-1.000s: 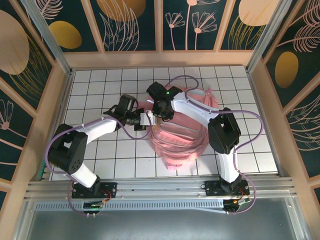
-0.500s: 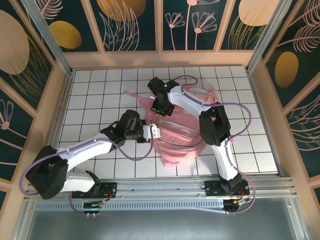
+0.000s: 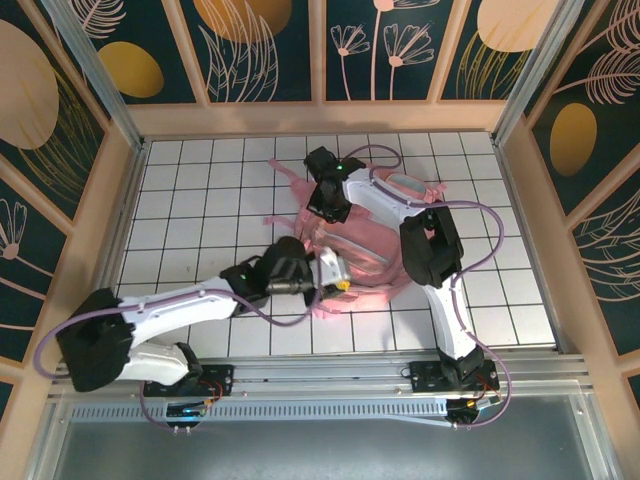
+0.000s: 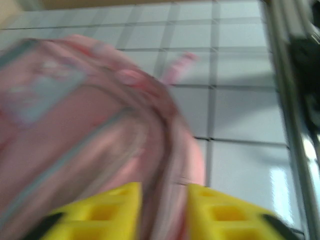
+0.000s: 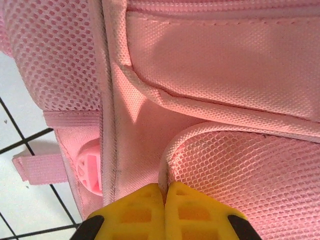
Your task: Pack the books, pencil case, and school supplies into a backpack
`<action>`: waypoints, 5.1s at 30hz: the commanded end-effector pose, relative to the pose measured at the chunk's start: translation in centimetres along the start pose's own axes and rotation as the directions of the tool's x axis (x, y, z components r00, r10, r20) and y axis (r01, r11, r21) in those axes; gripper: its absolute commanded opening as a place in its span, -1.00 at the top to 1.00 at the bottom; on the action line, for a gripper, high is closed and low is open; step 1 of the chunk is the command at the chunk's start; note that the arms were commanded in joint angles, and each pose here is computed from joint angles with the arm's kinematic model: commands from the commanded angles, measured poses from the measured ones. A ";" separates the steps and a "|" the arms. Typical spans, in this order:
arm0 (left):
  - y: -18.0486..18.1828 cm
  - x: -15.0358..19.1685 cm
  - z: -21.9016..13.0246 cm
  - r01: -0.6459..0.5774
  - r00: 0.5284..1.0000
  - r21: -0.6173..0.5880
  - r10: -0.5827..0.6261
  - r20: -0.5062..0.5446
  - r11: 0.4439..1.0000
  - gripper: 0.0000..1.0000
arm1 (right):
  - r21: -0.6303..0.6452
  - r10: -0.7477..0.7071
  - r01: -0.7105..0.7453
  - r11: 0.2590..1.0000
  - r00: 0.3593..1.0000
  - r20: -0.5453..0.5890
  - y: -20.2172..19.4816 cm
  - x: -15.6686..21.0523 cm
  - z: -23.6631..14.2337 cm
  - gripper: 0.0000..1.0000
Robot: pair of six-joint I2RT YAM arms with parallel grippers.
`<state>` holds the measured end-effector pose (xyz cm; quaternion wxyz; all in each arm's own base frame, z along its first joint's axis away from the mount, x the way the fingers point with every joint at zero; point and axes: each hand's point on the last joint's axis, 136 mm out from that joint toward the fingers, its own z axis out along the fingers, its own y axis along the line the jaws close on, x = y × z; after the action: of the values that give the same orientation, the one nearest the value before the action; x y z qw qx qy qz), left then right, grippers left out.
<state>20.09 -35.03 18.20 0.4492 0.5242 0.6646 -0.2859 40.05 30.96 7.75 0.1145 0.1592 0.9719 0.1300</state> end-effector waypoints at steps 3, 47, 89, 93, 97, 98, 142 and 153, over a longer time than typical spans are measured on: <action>10.0 -3.6 -6.6 0.429 0.903 -0.394 -0.395 0.169 0.813 -0.67 | -0.168 -0.290 0.299 0.939 0.954 0.078 1.6 -0.6 -3.9 1.00; 13.4 9.0 1.3 0.918 0.071 -0.396 -0.986 0.152 0.005 0.00 | -0.310 -0.397 0.513 0.800 0.841 0.367 -4.1 9.8 -13.9 -0.20; 12.0 7.6 0.2 0.933 -0.186 -0.261 -0.954 0.235 -0.247 1.00 | 0.139 -0.252 0.216 0.966 0.903 0.347 -4.9 12.7 -6.1 0.31; 12.2 7.9 -0.1 0.932 -0.183 -0.263 -0.949 0.255 -0.250 1.00 | 0.161 -0.237 0.189 0.969 0.899 0.369 -5.7 12.4 -6.4 0.52; 12.3 8.0 -0.3 0.930 -0.177 -0.268 -0.947 0.267 -0.250 1.00 | 0.176 -0.241 0.186 0.967 0.894 0.377 -5.8 12.2 -6.6 0.73; 12.3 8.1 -0.3 0.930 -0.175 -0.272 -0.947 0.268 -0.248 1.00 | 0.175 -0.243 0.189 0.966 0.894 0.377 -5.8 12.2 -6.6 0.79; 18.0 15.4 -11.2 0.814 -0.108 -0.468 -0.881 0.461 -0.345 -0.50 | -0.442 -0.703 0.734 0.516 0.658 0.271 1.4 16.8 -9.3 1.00; 14.8 15.9 -9.9 0.790 -0.184 -0.420 -0.826 0.533 -0.447 -0.38 | -0.480 -0.728 0.746 0.463 0.628 0.274 3.6 18.9 -8.9 1.00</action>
<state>30.44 -15.84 11.19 0.1966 -0.3466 0.8815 -0.2534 21.65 35.94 11.11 0.1931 -0.2894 0.8905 0.2932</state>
